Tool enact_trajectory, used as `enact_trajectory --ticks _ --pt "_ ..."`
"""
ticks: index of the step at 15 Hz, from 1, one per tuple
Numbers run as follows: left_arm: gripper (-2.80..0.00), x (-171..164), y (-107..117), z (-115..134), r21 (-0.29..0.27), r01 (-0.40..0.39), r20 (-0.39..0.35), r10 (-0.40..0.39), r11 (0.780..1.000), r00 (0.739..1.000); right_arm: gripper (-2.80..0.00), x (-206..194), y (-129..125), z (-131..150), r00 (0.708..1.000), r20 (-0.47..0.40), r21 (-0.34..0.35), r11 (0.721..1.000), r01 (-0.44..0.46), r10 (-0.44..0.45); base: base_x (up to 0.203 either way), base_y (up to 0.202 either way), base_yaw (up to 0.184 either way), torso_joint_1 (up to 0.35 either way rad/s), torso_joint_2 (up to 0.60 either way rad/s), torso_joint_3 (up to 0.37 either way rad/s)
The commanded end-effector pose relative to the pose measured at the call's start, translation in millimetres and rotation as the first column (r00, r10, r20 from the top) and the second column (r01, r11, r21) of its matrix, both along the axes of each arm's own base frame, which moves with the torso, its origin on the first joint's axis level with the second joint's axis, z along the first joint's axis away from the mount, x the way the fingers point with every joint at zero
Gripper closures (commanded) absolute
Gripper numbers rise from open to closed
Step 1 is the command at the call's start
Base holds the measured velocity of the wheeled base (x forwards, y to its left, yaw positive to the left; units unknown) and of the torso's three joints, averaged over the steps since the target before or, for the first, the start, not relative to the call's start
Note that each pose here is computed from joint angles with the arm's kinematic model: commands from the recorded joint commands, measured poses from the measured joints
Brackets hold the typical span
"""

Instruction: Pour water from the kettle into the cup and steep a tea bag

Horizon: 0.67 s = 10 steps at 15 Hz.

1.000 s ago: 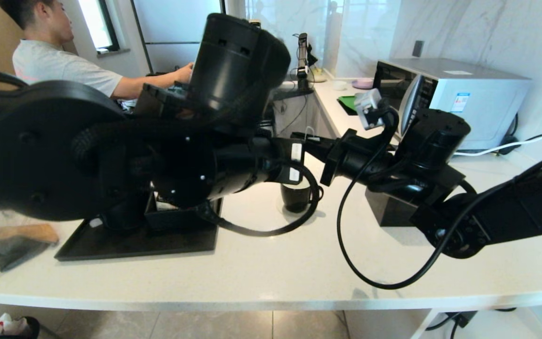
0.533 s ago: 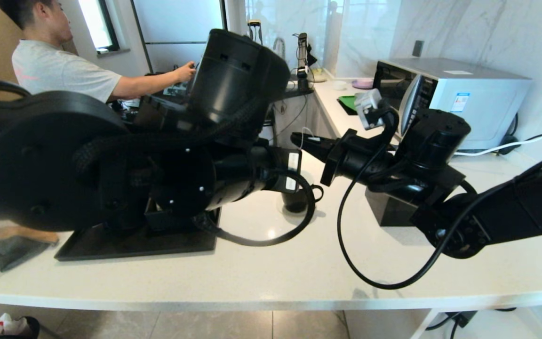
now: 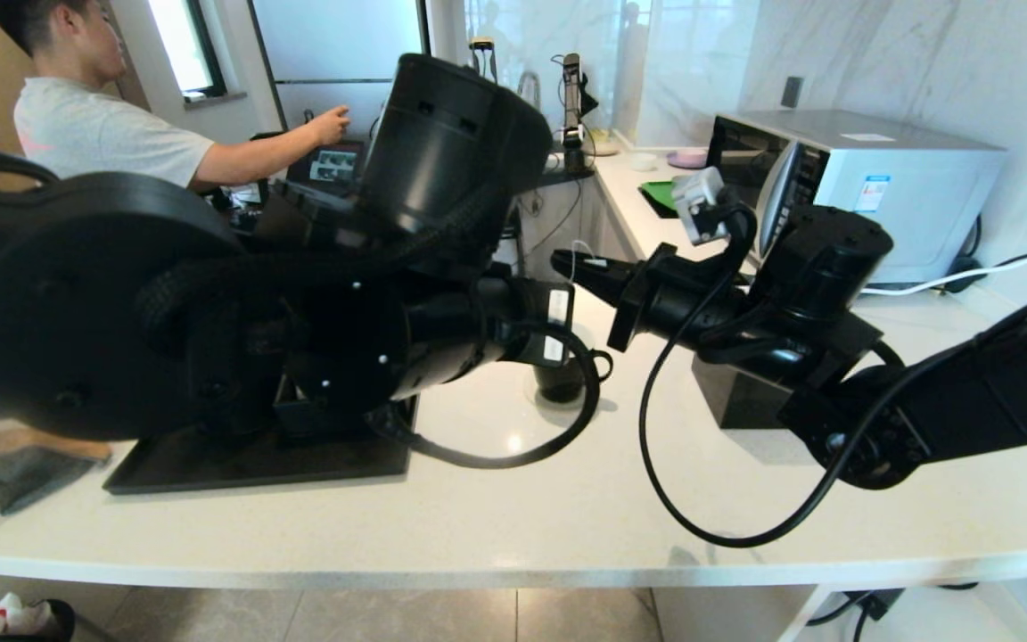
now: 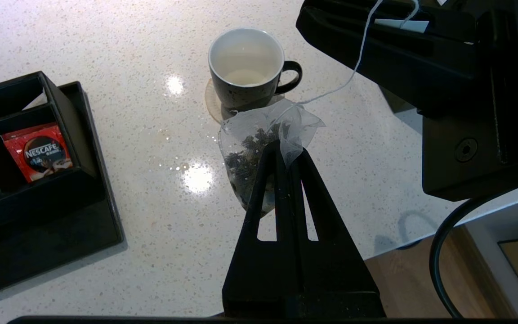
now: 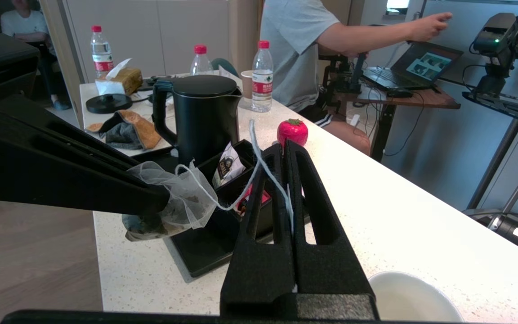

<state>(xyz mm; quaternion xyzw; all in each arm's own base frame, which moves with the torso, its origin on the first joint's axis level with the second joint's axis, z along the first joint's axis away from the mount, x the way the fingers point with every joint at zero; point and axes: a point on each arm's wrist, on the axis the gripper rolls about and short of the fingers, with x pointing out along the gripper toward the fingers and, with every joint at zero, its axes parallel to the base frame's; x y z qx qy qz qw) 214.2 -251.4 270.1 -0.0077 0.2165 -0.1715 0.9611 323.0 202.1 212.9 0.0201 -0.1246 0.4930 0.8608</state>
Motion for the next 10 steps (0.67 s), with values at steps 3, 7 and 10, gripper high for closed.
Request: enact_trajectory --ticks 3,7,10 --pt "-2.80 -0.1 0.3 0.1 -0.001 -0.005 0.000 0.005 1.000 1.000 0.00 -0.5 -0.2 0.3 1.000 0.004 0.002 1.000 -0.003 0.003 0.000 0.000 0.000 0.000 0.00 0.000" --pt "-2.80 0.4 0.4 -0.8 0.008 -0.023 0.006 0.023 1.000 1.000 0.00 -0.9 -0.4 0.4 1.000 0.004 0.002 1.000 -0.003 0.003 0.000 0.000 0.000 0.000 0.00 0.000" --pt "-2.80 0.5 1.2 -4.9 0.023 -0.032 0.001 0.032 0.999 0.999 0.00 -1.7 -1.8 3.3 1.000 0.008 0.004 1.000 -0.001 0.001 0.000 0.000 0.000 0.000 0.00 0.000"
